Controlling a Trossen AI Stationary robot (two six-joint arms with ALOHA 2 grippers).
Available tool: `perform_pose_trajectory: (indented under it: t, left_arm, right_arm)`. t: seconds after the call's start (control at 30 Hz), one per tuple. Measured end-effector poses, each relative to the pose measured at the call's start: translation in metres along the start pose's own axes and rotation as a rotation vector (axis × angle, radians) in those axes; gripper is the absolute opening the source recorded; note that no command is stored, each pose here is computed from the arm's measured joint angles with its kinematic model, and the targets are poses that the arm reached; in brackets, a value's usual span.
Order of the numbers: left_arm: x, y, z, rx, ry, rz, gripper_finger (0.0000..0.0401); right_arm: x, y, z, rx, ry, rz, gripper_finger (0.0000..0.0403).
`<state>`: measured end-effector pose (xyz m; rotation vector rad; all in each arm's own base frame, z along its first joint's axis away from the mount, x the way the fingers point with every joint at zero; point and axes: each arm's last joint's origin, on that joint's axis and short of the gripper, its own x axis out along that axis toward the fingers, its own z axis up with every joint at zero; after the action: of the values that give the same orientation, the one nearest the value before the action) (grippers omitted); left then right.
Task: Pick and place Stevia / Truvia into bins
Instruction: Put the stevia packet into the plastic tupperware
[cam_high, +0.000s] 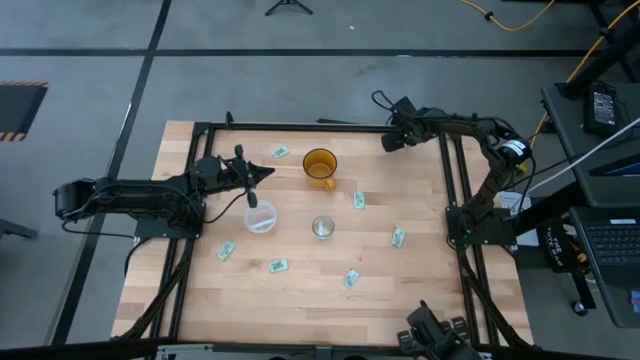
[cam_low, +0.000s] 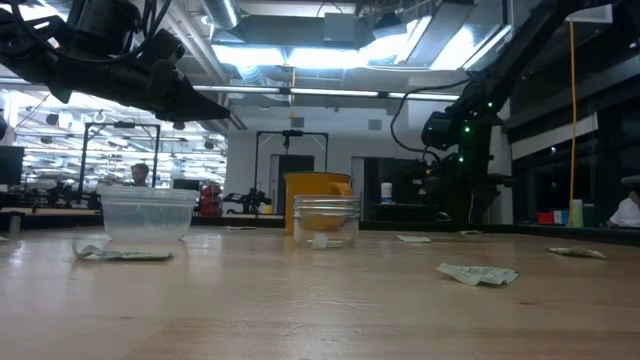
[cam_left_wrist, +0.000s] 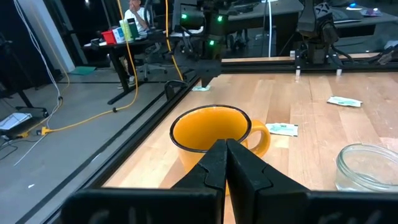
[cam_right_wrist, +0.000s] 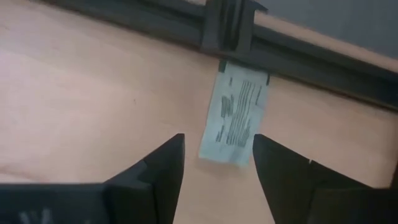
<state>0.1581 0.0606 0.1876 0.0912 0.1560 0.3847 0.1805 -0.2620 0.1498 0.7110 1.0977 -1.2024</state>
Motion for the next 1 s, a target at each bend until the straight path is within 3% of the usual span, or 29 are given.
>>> perform_pose_trajectory:
  t: [0.7,1.0]
  left_arm:
    - [0.0,0.0,0.0,-0.023,0.0,0.0,0.0004]
    - [0.0,0.0,0.0,-0.023,0.0,0.0,0.0004]
  right_arm:
    - [0.022,0.004,0.009,-0.02,0.104,-0.038,0.0192]
    - [0.032,0.008,0.012,-0.029,0.193,-0.025,0.0145]
